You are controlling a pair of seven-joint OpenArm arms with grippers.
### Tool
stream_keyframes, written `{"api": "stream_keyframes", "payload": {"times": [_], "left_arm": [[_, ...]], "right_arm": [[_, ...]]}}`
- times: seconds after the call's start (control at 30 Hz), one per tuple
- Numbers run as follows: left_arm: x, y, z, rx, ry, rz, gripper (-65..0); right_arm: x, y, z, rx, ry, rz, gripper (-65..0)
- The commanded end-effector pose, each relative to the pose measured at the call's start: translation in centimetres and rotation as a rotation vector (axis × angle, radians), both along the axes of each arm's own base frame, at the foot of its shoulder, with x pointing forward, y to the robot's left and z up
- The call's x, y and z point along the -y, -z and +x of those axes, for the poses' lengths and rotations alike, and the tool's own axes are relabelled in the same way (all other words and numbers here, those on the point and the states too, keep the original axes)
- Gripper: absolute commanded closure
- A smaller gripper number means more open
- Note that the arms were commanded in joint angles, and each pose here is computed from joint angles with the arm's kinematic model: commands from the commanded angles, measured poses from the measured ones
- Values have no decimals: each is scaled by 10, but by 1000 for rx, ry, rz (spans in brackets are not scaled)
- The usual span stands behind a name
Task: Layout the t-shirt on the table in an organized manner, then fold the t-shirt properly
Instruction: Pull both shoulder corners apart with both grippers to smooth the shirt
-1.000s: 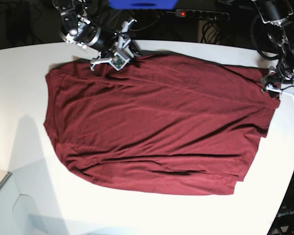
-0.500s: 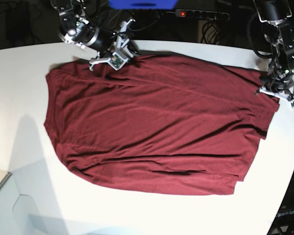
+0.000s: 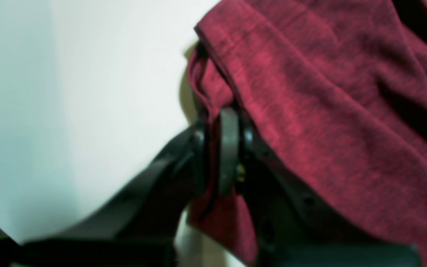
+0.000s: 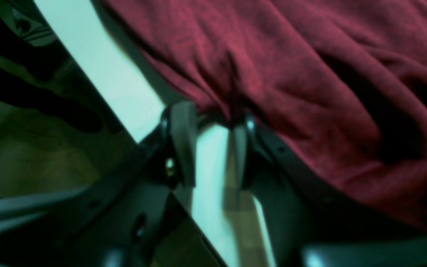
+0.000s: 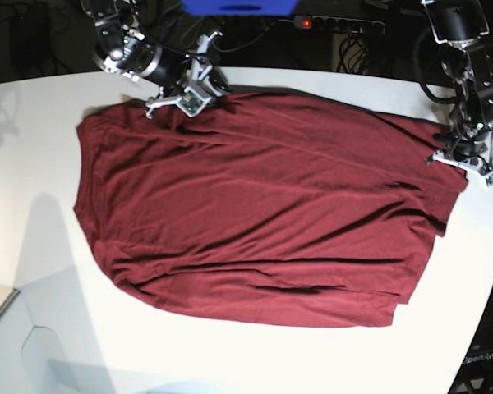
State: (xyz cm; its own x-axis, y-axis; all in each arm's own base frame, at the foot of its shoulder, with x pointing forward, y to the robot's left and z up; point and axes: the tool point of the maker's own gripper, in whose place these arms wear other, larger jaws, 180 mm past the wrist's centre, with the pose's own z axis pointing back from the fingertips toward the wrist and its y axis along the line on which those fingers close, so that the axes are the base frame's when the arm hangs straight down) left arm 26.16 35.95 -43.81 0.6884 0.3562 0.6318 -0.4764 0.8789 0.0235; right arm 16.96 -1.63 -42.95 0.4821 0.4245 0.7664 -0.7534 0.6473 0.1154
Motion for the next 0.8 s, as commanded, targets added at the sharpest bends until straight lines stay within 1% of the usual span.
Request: {"api": "stream_keyframes", "payload": {"times": [0.0,0.1,0.17,0.27,0.3,0.37,0.5,0.7,0.77], "left_arm": [[2,8,-16,-88,-2,-20,0],[5,-17,-2,-20,31,12,-3],[3,-34,0,24,35,36,-3],[-9,-59,3,91,6,65,-3],[-11,-63,3,95,-2,65,-3],[-14,-69,3,94,-17,55,-3],[-14,-80,13,144,-38,-11,-3],[-13,-88,22,175,-30,-22,-3],[-14,-86,22,169,-36,-26,-3]], "right_arm": [[1,-5,2,16,-5,1,-103],[2,-7,3,22,-2,4,-44],[2,-11,5,37,-3,5,-35],[4,-25,11,82,-12,1,-34],[3,-30,13,99,-15,3,-34],[1,-41,18,131,-19,8,-34],[6,-57,29,185,-2,9,-34],[5,-57,30,185,-1,7,-35],[-2,-55,26,173,-9,21,-46]]}}
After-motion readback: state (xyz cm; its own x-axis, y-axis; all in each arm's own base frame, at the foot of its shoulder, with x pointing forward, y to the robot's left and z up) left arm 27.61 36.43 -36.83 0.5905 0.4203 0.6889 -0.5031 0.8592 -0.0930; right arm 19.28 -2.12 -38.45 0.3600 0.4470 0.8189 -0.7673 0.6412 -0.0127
